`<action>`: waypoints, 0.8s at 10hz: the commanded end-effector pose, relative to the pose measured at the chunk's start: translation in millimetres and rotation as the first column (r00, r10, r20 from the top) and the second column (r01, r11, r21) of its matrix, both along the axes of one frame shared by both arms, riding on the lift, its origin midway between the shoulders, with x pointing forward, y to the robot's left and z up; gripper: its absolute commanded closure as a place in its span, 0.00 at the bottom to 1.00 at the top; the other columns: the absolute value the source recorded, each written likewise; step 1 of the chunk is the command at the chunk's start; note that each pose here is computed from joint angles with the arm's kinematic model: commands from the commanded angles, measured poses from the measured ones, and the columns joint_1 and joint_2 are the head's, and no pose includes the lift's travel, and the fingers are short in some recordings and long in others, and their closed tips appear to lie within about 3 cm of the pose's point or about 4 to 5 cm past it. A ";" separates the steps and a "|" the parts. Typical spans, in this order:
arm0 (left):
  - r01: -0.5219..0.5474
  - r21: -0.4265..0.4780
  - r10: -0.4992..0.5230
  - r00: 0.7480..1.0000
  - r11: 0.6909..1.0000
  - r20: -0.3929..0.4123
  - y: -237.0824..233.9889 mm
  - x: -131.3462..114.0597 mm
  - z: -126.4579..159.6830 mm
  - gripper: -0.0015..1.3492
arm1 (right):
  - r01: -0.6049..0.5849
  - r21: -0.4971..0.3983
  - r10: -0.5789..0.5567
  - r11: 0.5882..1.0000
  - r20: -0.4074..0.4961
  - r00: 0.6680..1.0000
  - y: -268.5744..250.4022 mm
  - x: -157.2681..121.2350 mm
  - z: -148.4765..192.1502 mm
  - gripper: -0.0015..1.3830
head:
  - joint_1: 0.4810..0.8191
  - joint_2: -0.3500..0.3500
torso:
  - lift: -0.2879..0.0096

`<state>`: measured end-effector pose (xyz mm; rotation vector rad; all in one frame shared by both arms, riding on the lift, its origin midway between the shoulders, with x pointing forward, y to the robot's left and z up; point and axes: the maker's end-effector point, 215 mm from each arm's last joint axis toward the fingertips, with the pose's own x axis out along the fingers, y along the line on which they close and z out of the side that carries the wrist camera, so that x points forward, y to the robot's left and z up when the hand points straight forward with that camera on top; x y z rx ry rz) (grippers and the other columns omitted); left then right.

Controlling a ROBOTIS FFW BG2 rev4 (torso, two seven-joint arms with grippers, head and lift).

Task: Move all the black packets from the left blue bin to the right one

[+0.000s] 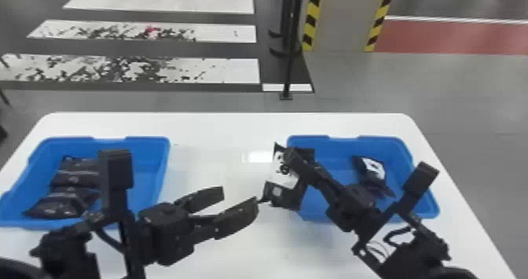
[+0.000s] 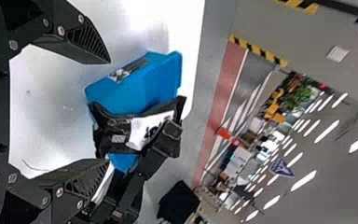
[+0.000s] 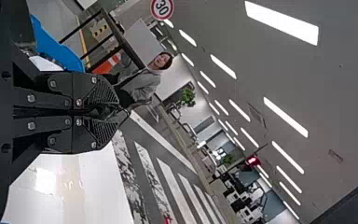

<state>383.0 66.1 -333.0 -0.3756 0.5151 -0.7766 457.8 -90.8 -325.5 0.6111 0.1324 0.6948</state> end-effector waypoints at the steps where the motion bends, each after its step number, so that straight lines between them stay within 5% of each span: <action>1: -0.121 -0.011 0.122 0.991 0.993 0.056 37.6 6.6 0.0 0.11 | 0.031 -0.039 -0.030 0.999 0.014 0.999 -17.3 27.0 -2.2 0.92 | 0.63 0.45 | 0.50; 3: -0.296 -0.017 0.292 0.930 0.955 0.222 95.8 22.8 25.1 0.11 | 0.061 -0.096 -0.058 0.994 0.030 0.998 -35.3 53.3 -1.9 0.92 | 0.63 0.49 | 0.50; 5: -0.419 -0.006 0.400 0.863 0.908 0.308 142.0 24.2 36.5 0.11 | 0.132 -0.164 -0.132 0.977 0.017 0.991 -75.1 70.7 -14.5 0.92 | 0.63 0.55 | 0.50; 6: -0.448 0.002 0.426 0.850 0.894 0.310 154.5 20.5 33.5 0.11 | 0.167 -0.224 -0.172 0.960 0.000 0.985 -95.7 74.2 -28.3 0.90 | 0.63 0.57 | 0.50; 7: -0.472 0.009 0.446 0.839 0.882 0.311 165.6 18.4 31.4 0.11 | 0.184 -0.245 -0.197 0.952 -0.031 0.980 -110.9 77.2 -44.2 0.72 | 0.63 0.57 | 0.50; 8: -0.486 0.013 0.458 0.832 0.874 0.313 172.3 16.7 30.5 0.11 | 0.208 -0.267 -0.222 0.941 -0.024 0.975 -124.4 78.3 -47.7 0.42 | 0.63 0.56 | 0.50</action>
